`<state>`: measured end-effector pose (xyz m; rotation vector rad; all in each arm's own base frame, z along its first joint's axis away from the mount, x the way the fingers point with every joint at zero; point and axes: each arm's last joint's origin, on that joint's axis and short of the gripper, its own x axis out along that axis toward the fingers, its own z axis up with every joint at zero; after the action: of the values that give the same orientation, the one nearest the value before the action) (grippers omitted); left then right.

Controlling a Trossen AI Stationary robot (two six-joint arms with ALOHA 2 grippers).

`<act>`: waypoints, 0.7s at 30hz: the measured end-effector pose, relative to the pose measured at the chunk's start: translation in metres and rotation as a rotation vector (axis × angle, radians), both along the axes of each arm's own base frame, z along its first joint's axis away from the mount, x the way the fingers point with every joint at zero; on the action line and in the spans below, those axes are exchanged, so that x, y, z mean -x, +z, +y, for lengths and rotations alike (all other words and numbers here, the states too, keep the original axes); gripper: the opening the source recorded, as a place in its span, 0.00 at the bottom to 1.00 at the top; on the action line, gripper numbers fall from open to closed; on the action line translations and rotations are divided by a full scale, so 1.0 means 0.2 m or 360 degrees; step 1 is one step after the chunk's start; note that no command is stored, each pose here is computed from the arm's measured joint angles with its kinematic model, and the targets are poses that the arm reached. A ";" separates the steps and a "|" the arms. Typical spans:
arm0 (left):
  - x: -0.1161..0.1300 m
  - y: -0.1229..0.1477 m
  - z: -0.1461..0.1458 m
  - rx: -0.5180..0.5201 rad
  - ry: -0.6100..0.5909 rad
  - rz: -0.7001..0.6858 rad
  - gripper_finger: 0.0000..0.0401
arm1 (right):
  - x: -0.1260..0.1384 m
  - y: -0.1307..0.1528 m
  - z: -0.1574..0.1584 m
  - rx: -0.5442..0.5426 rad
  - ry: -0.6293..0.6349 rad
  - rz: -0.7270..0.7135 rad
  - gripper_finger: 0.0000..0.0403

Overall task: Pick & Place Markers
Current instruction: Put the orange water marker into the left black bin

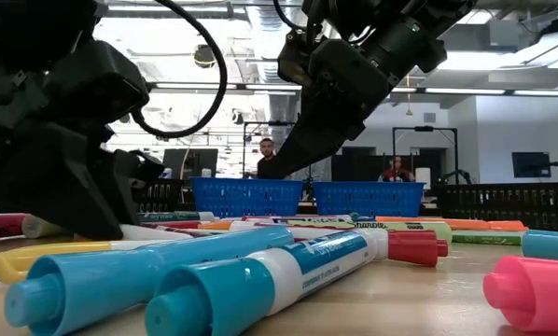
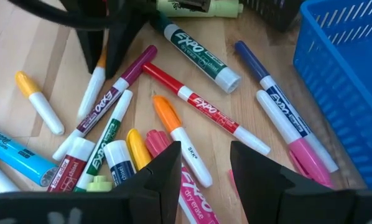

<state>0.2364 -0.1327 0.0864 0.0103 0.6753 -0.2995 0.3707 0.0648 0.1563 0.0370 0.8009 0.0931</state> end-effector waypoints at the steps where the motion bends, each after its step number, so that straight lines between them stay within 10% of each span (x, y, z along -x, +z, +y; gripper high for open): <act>1: 0.00 0.00 0.00 0.0002 -0.0001 0.0000 0.23 | 0.00 0.00 0.00 0.0000 0.0000 0.0000 0.32; 11: 0.00 0.00 0.00 0.0011 -0.0035 0.0025 0.35 | 0.00 0.00 0.00 0.0000 0.0000 0.0001 0.32; 21: 0.01 -0.02 0.01 -0.0095 -0.0002 0.0055 0.09 | 0.00 0.00 0.00 0.0000 0.0000 0.0001 0.32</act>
<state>0.2341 -0.1302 0.0830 0.0624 0.7183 -0.2810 0.3706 0.0648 0.1562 0.0371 0.8013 0.0934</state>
